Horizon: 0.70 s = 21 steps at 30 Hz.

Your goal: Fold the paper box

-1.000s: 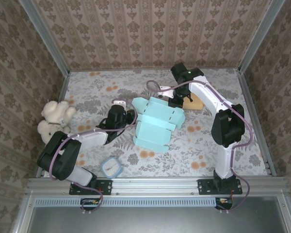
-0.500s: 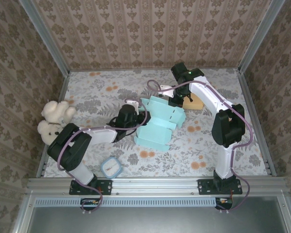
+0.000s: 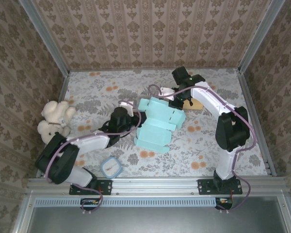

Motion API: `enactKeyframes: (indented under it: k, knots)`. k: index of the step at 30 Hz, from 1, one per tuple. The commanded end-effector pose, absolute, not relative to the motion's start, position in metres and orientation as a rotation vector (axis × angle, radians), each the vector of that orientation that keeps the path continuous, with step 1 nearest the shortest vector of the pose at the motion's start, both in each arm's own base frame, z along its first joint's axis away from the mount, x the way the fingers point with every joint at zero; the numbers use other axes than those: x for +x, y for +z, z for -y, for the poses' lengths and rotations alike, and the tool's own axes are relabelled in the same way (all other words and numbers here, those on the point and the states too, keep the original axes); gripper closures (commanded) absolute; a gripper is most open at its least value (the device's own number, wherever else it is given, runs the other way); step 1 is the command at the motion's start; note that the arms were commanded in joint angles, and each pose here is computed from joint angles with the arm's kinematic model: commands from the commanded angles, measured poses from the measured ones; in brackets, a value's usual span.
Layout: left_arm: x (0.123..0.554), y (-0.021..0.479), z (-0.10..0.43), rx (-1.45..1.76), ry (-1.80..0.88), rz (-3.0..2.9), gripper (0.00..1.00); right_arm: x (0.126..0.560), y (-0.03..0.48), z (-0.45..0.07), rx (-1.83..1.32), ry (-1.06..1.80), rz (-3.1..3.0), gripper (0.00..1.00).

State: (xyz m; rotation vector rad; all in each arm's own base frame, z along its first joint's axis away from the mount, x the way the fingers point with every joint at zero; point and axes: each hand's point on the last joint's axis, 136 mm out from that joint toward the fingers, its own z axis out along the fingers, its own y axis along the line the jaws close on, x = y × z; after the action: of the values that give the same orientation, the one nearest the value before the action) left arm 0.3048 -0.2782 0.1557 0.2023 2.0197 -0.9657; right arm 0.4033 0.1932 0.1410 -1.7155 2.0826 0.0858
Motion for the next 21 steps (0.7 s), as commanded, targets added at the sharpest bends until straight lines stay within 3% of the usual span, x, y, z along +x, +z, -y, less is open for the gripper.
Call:
enactKeyframes:
  k: [1, 11, 21]
  knots:
    - [0.292, 0.180, 0.256, 0.229, -0.886, -1.916, 0.79, 0.423, 0.173, -0.204, -1.657, -0.103, -1.913, 1.00]
    - [0.290, 0.175, 0.173, 0.085, -0.612, -1.873, 0.76, 0.407, 0.151, -0.234, -1.916, -0.397, -1.540, 1.00]
    - [0.295, 0.137, 0.160, 0.064, -0.561, -1.928, 0.76, 0.412, 0.134, -0.255, -1.876, -0.624, -1.406, 1.00]
